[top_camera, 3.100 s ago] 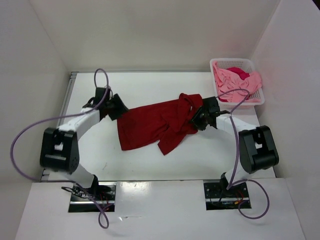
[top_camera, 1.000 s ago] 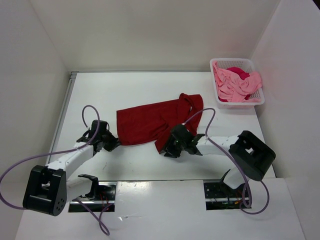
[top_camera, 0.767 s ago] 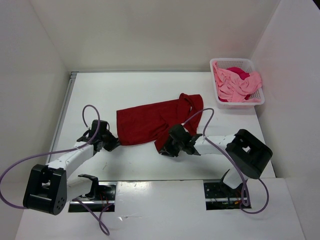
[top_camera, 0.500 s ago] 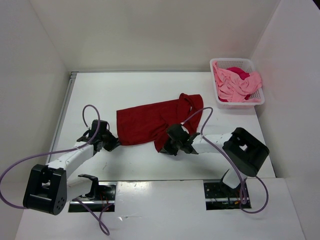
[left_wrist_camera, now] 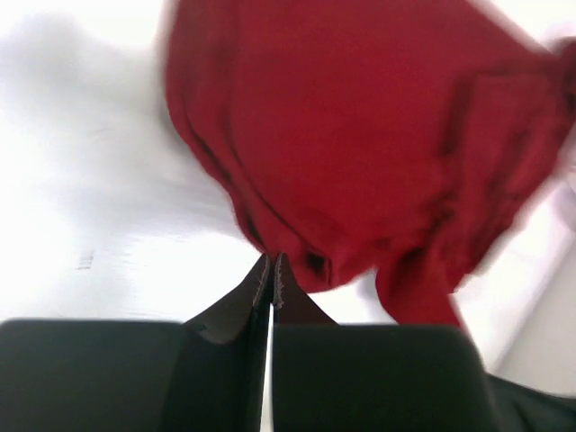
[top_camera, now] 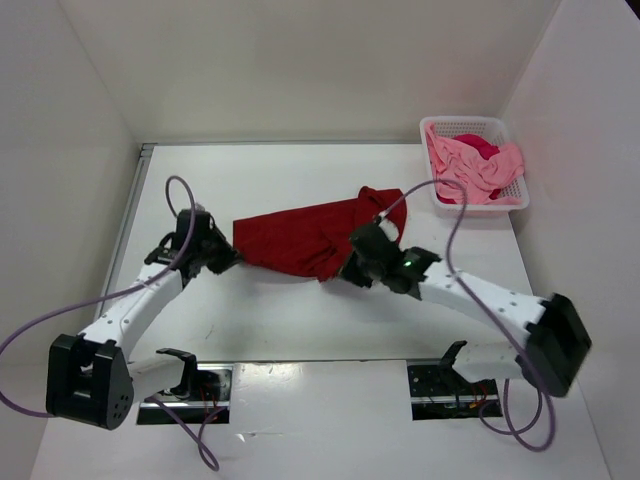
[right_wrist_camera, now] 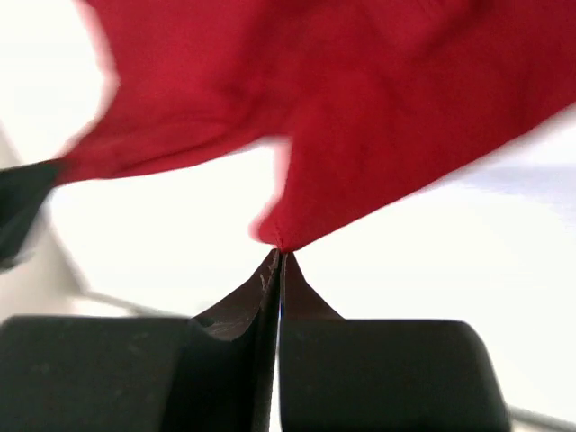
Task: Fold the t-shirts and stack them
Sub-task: Flatten out the tshirt
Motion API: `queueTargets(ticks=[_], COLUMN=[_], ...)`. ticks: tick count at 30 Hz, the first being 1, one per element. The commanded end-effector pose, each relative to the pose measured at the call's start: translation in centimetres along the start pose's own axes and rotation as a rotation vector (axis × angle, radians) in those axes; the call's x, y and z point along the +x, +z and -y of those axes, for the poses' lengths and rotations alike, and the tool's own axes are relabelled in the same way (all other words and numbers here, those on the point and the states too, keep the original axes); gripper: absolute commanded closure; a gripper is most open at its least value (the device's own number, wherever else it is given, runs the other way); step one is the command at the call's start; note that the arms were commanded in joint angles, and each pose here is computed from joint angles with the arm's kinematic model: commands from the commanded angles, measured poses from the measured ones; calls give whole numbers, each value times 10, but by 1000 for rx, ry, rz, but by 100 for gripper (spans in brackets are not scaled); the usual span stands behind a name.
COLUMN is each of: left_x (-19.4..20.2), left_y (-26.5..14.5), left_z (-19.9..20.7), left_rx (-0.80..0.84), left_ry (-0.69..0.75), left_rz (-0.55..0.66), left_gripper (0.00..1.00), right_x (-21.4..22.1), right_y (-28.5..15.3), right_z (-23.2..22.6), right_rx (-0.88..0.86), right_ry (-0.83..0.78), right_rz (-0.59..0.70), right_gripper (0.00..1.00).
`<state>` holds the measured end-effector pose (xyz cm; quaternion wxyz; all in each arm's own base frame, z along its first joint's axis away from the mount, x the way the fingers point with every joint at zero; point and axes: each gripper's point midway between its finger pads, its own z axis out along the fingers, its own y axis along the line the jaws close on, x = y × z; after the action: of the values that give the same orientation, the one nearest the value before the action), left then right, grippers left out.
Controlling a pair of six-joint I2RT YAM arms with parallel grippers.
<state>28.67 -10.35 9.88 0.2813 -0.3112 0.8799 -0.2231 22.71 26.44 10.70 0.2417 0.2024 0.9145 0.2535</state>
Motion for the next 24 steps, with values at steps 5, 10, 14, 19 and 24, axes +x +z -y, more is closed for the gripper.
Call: queueTargets(ticks=[5, 10, 14, 19, 24], left_x=[-88, -164, -207, -231, -241], left_y=[-128, -245, -321, -356, -294], left_z=[139, 215, 248, 248, 222], left_rx=[329, 510, 560, 519, 357], left_ry=[225, 268, 259, 231, 219], left_rz=[220, 490, 711, 855, 812], left_gripper=[100, 100, 100, 100, 100], right_x=[-125, -199, -248, -267, -286], right_y=[-203, -332, -430, -460, -391], right_z=[-82, -146, -187, -206, -213], right_rx=[-223, -368, -541, -626, -440], right_ry=[-76, -166, -172, -156, -214], right_rz=[354, 637, 865, 984, 981], right_gripper=[100, 100, 100, 100, 100])
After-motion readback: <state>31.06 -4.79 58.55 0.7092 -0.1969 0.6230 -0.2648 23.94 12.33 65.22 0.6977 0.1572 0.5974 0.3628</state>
